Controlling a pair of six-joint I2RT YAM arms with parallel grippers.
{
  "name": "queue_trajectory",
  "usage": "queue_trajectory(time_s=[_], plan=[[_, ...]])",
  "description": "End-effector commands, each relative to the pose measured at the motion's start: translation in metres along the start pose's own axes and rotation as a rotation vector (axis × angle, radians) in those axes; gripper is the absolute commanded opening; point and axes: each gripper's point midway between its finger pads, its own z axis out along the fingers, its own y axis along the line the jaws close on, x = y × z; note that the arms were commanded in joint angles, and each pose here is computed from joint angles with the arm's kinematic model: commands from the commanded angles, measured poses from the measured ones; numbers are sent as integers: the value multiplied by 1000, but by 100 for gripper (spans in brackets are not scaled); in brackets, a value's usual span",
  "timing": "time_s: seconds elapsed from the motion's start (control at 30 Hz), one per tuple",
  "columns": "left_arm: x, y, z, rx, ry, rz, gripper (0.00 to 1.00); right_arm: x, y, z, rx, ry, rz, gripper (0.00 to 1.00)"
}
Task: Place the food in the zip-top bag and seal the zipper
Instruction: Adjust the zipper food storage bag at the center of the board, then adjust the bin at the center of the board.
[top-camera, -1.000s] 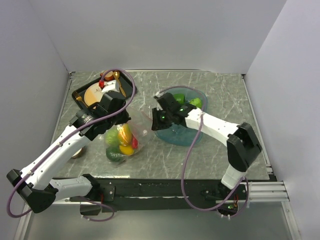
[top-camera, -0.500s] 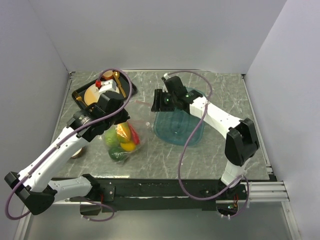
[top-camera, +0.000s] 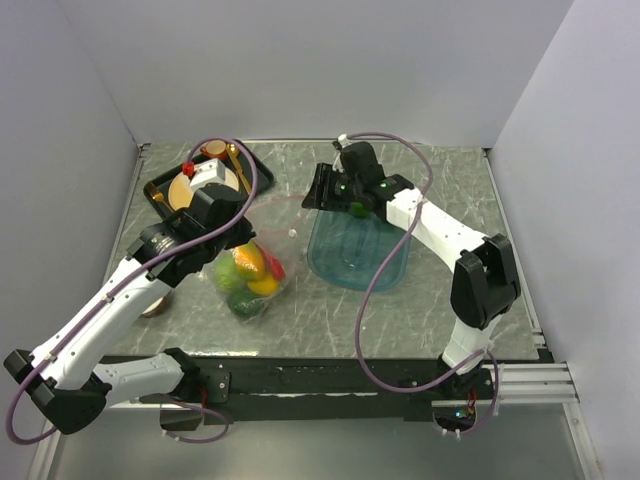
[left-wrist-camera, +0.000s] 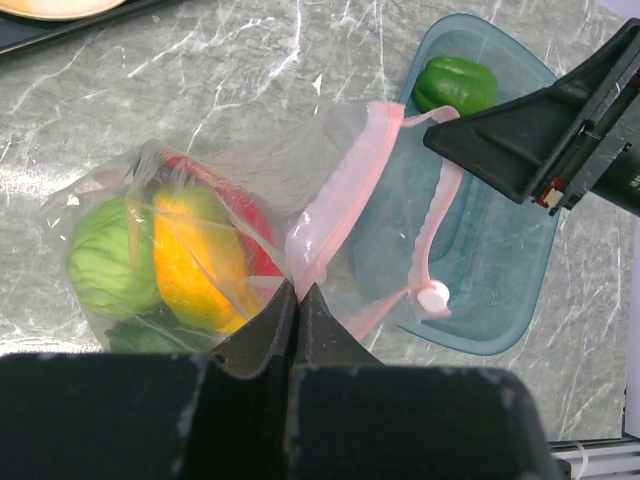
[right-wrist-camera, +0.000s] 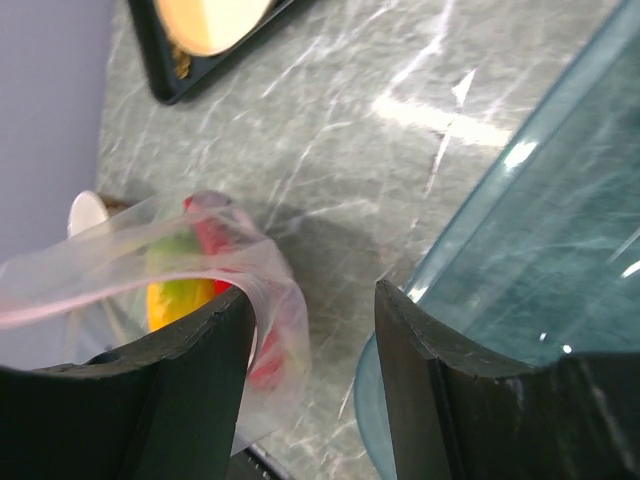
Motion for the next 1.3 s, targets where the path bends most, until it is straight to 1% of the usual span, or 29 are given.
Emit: queue_trajectory(time_s=[0.0,0.07,0.13,0.2,0.3,0.37,0.47,0.5,0.57,0.7,0.77,0.8,0.83,0.9,1.1,1.27], plan=[[-9,2,-5,-2,-35,-26,1,-7,37,-36,-151,-10,-79,57],[-10,1,-5,-1,-36,-22,1,-5,46,-50,-196,-40,-118,58],[-9,-1,-2,0,-35,-14,1,-1,57,-75,-258,-62,-146,59],[-9,-3,1,-4,-32,-10,1,-5,59,-95,-256,-114,-158,59],[-10,-4,2,-5,-28,-9,1,-18,52,-111,-232,-191,-149,60],[-8,-7,3,3,-20,-8,1,-31,30,-112,-143,-239,-106,60],[-8,-7,1,13,-20,-14,1,-37,-20,-100,69,-235,-12,60],[-9,-6,-1,18,-24,-18,1,-33,-42,-89,147,-204,13,60],[-8,-7,-3,30,-23,-21,1,-32,-67,-80,214,-177,48,60],[-8,-9,-7,56,-25,-27,1,-9,-93,-47,263,-56,61,60],[-8,-9,-6,53,-22,-25,1,2,-103,-42,296,-32,86,60],[-7,-9,-6,53,-18,-25,1,16,-114,-40,325,-7,100,60],[-7,-8,-6,49,-16,-27,1,20,-124,-41,366,-15,107,60],[-6,-9,-7,55,-13,-28,1,37,-144,-45,420,7,126,60],[-3,-10,-5,63,-2,-22,1,77,-180,-65,499,59,143,59],[0,-14,-1,77,8,-15,1,91,-204,-85,585,78,142,59]])
